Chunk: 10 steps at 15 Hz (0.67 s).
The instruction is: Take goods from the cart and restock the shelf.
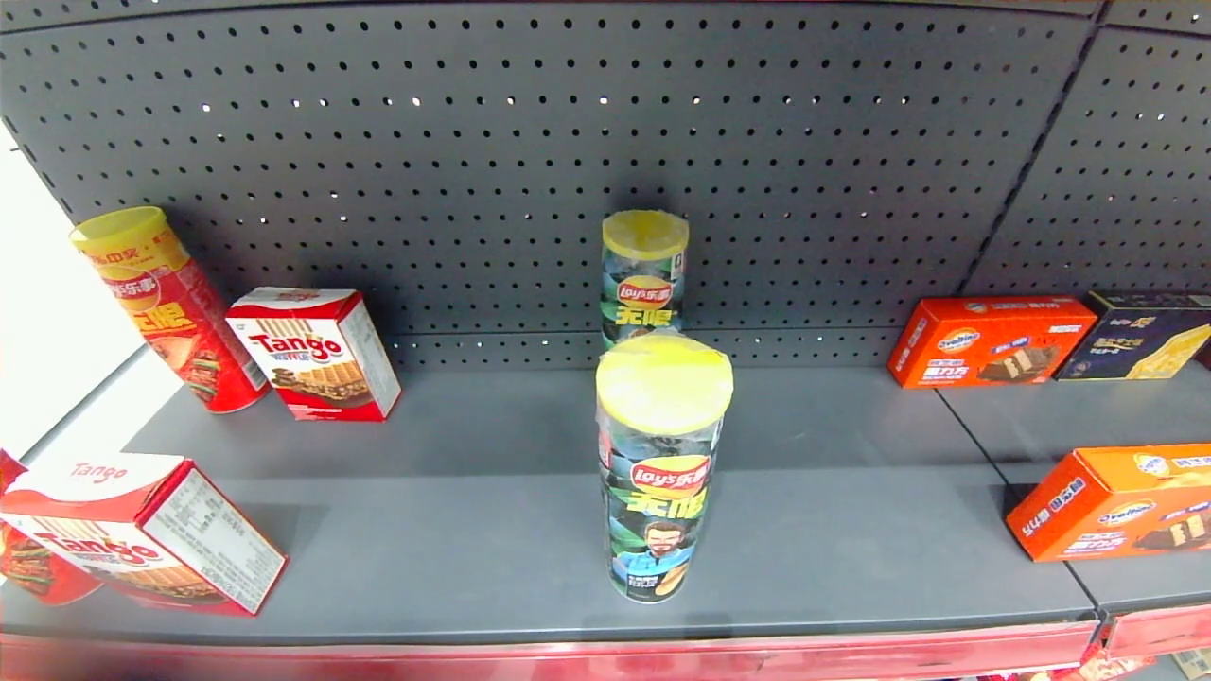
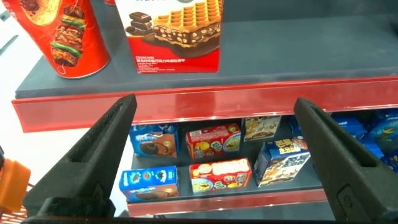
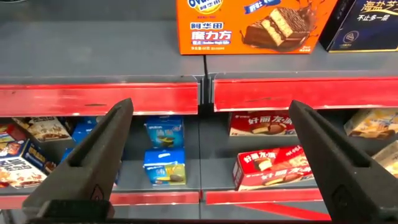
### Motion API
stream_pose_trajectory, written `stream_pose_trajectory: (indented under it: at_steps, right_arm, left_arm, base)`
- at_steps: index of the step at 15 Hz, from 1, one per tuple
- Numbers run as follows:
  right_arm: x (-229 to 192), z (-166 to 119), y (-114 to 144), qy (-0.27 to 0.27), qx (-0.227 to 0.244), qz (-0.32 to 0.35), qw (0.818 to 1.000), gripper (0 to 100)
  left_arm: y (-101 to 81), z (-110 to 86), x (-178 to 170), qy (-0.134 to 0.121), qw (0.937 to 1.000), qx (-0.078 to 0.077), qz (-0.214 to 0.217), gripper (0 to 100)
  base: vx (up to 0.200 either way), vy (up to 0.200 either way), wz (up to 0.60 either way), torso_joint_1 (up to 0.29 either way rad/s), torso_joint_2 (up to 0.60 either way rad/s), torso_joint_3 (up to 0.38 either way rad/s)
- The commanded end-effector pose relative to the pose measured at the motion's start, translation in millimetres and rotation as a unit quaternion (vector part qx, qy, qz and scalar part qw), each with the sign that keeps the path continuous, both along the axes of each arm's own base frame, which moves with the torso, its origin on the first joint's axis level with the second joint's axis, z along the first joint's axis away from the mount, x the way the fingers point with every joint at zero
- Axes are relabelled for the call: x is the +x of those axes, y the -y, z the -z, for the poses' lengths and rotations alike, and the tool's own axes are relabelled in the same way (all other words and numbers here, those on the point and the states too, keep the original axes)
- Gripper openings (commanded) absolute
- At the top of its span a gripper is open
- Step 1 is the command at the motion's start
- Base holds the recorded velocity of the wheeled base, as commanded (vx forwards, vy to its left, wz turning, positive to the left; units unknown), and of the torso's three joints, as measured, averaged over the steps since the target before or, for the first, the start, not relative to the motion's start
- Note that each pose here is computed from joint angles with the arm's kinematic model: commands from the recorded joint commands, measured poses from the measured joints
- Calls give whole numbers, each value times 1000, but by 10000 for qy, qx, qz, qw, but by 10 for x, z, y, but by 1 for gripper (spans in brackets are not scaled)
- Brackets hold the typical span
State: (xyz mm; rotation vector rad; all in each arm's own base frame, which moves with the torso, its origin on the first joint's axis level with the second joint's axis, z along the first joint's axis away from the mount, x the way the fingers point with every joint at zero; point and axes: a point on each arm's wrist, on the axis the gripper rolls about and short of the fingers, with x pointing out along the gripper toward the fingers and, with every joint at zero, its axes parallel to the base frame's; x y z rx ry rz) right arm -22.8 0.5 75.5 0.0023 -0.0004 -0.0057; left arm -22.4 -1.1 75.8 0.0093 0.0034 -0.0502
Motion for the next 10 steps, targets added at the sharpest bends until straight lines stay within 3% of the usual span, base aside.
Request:
stream_pose_trajectory:
  at_steps: [1, 3, 4, 10]
  right_arm:
    - [3, 1, 0, -25, -27, -6, 10000, 100]
    - [3, -1, 0, -18, -42, -13, 10000, 100]
    - [3, -2, 0, -10, -50, -6, 10000, 100]
    - [1, -2, 0, -2, -42, -13, 10000, 100]
  left_arm:
    - [0, 1, 2, -20, 10000, 7, 17, 100]
    - [0, 2, 1, -13, 10000, -1, 2, 100]
    - [0, 0, 1, -5, 10000, 7, 2, 100]
    - [0, 0, 1, -4, 10000, 22, 2, 100]
  base:
    - [0, 0, 0, 0, 0, 0]
    - [0, 0, 0, 0, 0, 0]
    - [0, 0, 600, 2, 2, 2]
    - [0, 0, 0, 0, 0, 0]
